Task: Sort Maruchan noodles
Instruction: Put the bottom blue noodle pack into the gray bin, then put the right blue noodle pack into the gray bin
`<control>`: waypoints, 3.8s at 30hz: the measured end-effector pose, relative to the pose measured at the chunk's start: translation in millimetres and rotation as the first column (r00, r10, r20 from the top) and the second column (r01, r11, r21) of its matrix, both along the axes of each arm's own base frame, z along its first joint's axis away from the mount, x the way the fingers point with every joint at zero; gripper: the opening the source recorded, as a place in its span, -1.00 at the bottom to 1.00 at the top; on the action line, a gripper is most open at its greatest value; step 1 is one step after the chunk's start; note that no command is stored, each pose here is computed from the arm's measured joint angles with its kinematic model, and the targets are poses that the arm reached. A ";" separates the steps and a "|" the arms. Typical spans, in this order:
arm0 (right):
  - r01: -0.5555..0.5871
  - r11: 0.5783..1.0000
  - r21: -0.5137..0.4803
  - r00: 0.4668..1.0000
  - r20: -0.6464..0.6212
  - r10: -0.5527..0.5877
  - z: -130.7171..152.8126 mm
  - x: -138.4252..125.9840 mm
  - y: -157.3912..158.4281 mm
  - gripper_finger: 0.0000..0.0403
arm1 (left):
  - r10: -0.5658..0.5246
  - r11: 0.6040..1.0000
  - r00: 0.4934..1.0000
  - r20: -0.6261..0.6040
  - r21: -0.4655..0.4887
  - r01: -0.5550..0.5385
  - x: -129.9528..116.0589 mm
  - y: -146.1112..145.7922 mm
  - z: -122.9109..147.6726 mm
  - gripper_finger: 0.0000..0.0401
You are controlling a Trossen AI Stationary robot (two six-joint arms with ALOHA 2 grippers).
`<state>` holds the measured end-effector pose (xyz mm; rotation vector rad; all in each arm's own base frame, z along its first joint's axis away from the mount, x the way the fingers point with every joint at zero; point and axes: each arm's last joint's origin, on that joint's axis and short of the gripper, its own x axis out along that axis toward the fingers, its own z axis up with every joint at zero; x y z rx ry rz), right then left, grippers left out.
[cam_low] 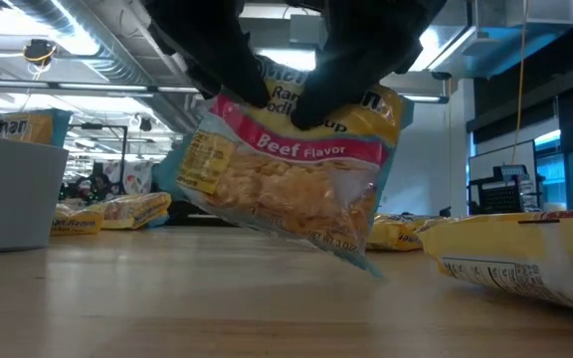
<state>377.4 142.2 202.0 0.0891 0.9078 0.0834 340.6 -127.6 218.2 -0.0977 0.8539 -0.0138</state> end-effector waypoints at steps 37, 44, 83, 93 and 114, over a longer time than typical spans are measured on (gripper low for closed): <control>0.033 0.999 -0.031 0.993 0.118 -0.029 -5.6 -64.1 30.3 -0.19 | 0.051 0.988 0.984 -0.168 0.150 -0.026 -229.3 3.6 112.6 -0.77; 0.047 0.999 0.001 0.987 0.156 -0.047 -3.9 -60.7 29.7 -0.20 | 0.033 0.987 0.983 -0.181 0.159 -0.004 -239.3 -6.8 91.5 -0.77; 0.040 0.999 0.019 0.984 0.175 -0.043 -5.7 -57.4 32.7 -0.20 | 0.230 0.932 0.973 -0.028 0.294 -0.212 -229.3 14.9 -36.7 -0.37; 0.034 0.999 0.018 0.985 0.171 -0.037 -7.9 -56.7 33.2 -0.20 | 0.264 0.930 0.963 -0.056 0.277 -0.240 -221.1 14.3 -7.7 -0.08; 0.133 0.983 -0.126 0.990 -0.025 -0.138 0.6 -58.0 -39.1 -0.20 | 0.459 0.874 0.886 -0.063 0.210 -0.438 -186.7 60.4 48.9 -0.07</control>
